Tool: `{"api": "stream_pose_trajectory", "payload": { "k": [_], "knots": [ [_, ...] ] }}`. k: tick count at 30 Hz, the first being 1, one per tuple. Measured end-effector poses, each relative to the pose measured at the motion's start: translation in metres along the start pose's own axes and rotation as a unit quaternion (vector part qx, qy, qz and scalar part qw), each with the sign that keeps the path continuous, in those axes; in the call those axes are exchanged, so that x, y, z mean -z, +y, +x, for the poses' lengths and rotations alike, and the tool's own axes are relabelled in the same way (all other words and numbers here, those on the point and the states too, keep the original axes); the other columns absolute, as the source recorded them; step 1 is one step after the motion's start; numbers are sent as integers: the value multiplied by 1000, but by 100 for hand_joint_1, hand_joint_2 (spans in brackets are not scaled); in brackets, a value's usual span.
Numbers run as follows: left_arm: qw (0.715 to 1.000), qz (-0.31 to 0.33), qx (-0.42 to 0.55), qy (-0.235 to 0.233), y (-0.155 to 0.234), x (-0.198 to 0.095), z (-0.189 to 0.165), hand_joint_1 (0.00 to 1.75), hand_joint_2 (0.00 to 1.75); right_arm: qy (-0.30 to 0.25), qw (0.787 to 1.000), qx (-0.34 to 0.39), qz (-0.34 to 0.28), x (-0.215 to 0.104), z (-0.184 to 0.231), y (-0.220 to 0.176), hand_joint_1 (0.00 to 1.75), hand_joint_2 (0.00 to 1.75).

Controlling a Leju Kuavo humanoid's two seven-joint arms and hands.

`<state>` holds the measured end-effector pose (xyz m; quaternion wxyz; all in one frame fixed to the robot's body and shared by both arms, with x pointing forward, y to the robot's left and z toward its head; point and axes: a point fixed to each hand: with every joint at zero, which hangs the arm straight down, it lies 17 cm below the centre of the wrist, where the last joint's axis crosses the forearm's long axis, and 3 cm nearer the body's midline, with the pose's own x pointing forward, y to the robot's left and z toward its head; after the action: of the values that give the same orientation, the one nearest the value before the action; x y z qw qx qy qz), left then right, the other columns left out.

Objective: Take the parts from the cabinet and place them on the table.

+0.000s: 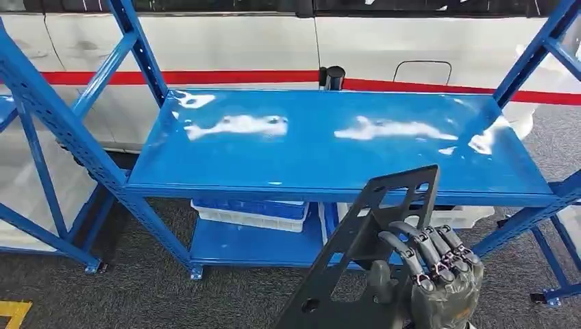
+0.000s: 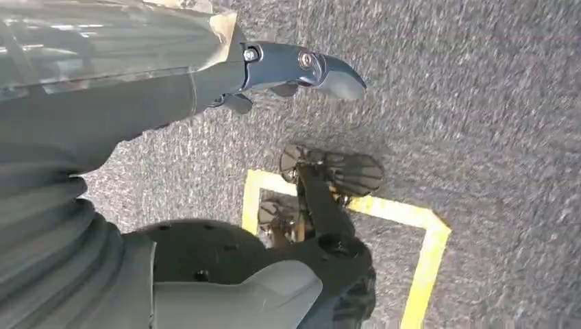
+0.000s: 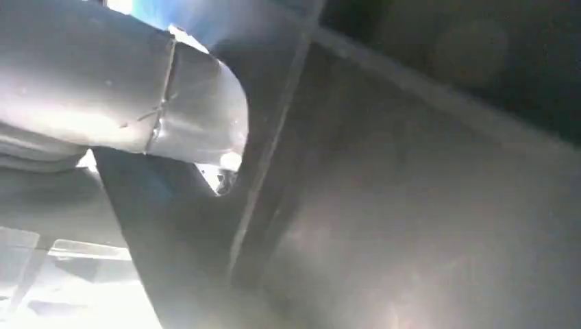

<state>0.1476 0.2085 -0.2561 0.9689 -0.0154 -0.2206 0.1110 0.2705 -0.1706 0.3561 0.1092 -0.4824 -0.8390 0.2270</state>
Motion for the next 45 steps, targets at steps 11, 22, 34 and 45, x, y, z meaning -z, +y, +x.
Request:
{"api": "stream_pose_trajectory", "payload": {
  "k": [11,22,34,45],
  "knots": [
    [999,-29,22,-6,-6,-1,2,0,175,22,998,-56,25,-19,-19,-21,175,0],
    [996,-48,75,-8,-25,2,19,0,175,31,992,-122,4,-2,-43,-43,175,0],
    [997,-29,65,-33,-88,0,55,0,175,32,992,-101,-64,45,-31,-37,175,0],
    [997,-38,40,-55,-105,-3,71,0,175,12,999,-43,-31,30,-22,-5,175,0]
  ]
}}
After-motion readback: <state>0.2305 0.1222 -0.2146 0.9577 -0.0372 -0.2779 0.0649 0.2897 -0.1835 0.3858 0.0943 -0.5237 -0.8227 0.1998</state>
